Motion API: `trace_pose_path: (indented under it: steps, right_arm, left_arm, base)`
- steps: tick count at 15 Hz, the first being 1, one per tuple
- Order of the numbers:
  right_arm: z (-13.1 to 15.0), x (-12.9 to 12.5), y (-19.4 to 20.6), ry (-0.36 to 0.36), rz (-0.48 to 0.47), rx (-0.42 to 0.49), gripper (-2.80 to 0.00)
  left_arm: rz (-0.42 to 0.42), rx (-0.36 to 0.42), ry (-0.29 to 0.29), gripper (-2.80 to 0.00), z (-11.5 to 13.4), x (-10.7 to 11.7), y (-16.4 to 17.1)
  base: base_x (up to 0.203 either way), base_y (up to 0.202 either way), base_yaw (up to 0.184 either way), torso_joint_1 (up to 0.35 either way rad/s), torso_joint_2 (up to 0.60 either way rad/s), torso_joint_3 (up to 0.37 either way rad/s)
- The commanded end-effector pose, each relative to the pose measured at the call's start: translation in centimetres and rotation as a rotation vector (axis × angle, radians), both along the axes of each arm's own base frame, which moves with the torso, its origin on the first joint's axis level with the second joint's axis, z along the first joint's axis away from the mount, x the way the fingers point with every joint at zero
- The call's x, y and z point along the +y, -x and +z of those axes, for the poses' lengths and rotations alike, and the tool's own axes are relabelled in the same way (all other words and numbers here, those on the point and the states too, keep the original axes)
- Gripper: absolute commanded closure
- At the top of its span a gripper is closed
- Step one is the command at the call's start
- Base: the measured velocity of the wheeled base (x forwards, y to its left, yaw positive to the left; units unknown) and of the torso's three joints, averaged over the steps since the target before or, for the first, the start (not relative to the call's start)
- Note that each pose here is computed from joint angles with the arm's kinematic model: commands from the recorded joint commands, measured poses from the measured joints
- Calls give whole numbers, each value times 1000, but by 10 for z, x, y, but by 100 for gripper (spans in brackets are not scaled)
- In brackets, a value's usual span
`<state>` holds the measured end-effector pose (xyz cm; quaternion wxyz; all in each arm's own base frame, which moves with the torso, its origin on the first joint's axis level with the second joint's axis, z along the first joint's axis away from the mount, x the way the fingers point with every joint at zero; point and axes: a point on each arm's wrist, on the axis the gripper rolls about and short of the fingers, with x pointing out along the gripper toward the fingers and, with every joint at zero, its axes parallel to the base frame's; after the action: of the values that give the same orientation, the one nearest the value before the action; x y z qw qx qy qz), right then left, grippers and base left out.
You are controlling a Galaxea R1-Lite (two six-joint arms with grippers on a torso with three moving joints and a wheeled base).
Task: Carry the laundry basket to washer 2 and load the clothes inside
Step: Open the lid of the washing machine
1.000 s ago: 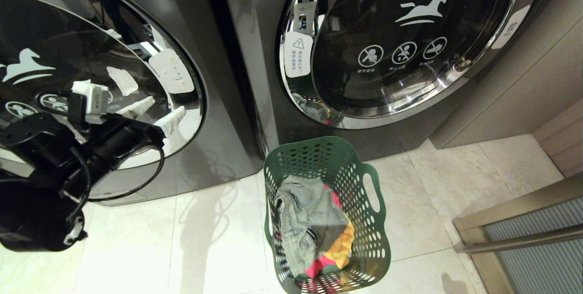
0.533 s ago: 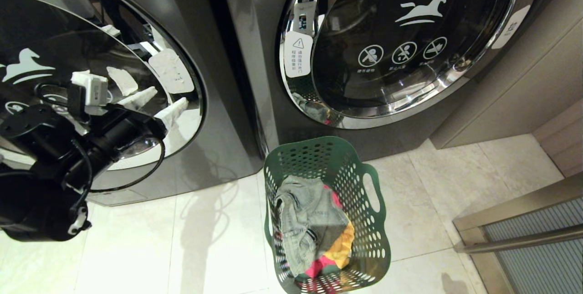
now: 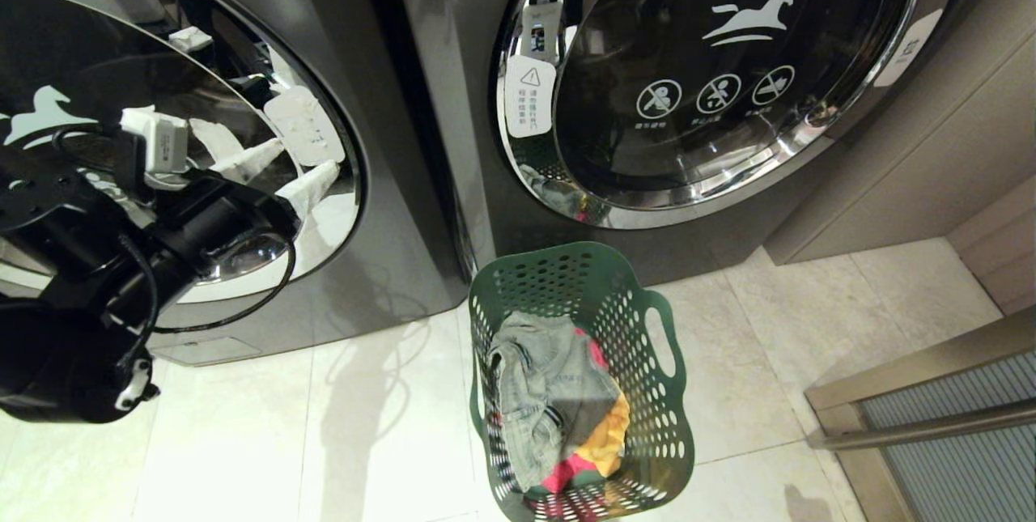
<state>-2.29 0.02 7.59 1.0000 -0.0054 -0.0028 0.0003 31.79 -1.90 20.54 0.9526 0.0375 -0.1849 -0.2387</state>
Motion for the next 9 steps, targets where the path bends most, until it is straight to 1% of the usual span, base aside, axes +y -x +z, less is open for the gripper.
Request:
trace_pose_path:
  steps: [1,9]
  right_arm:
    - [0,0,0,0,1,1,0]
    - [0,0,0,0,1,1,0]
  left_arm:
    - [-14,-25,1,-280,6,-4,1]
    - [-49,-4,-1,-280,0,-14,-10]
  base:
    - [0,0,0,0,0,0]
    - [0,0,0,0,0,0]
